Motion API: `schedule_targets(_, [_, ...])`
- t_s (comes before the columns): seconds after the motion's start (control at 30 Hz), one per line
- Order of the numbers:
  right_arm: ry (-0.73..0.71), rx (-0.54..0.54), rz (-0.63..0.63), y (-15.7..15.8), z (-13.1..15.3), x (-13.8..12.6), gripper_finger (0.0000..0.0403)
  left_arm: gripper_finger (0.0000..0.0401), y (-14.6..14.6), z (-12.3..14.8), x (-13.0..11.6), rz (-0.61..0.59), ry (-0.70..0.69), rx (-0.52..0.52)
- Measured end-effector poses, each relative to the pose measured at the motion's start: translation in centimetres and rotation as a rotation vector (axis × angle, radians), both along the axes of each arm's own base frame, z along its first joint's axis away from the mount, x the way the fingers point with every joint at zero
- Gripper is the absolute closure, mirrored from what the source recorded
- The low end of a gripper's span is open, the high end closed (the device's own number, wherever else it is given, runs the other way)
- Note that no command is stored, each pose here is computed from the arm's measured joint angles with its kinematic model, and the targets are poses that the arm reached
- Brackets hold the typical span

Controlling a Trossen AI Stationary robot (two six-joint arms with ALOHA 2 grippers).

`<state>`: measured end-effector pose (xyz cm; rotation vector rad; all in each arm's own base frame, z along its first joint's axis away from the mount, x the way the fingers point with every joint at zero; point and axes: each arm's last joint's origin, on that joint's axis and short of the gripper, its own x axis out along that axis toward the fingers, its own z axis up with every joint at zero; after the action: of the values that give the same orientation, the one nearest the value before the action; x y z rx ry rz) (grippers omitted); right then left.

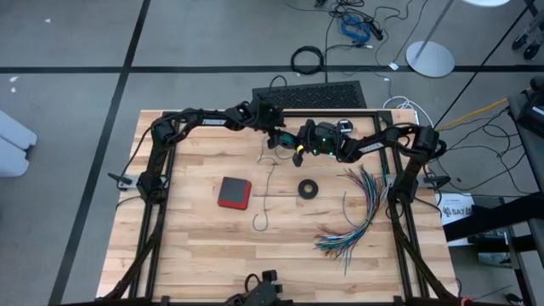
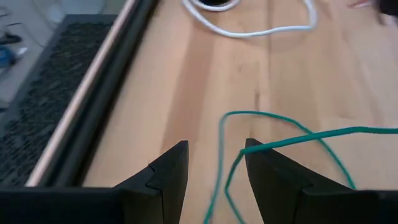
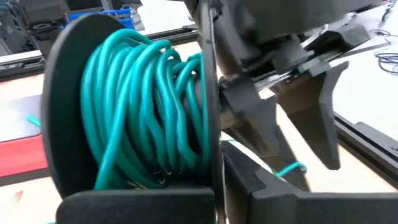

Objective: Coiling cords
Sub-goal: Coil the green wire cable on the spool

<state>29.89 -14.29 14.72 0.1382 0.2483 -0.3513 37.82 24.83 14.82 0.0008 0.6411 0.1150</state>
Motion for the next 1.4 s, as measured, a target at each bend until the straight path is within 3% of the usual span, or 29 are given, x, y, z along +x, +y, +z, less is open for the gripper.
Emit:
schedule_targets(0.2, [-0.006, 0.001, 0.002, 0.1, 0.0, 0.1, 0.0403, 0.0259, -0.1, 0.0, 0.1, 0.023, 0.01, 0.017])
schedule_targets(0.4, [0.0, 0.004, 0.0, 0.1, 0.0, 0.0, 0.0403, 0.0387, -0.6, -0.1, 0.2, -0.06, 0.003, 0.001])
schedule_targets(0.73, [0.158, 0.063, -0.028, 0.2, -1.5, -0.5, 0.0403, 0.0399, -0.5, 0.1, -0.4, -0.006, 0.131, -0.024])
schedule_targets(0.9, [0.159, 0.071, 0.015, 0.3, -1.6, -0.5, 0.0403, 0.0399, -0.3, -0.1, -0.9, 0.007, 0.17, -0.048])
schedule_targets(1.07, [0.201, 0.085, 0.026, 0.4, -2.0, -0.6, 0.0403, 0.04, -0.1, -0.6, -1.8, 0.079, 0.33, 0.041])
schedule_targets(1.4, [0.293, 0.108, -0.035, -0.1, -2.7, -1.4, 0.0403, 0.0401, 0.2, -0.7, -2.3, 0.092, 0.372, 0.061])
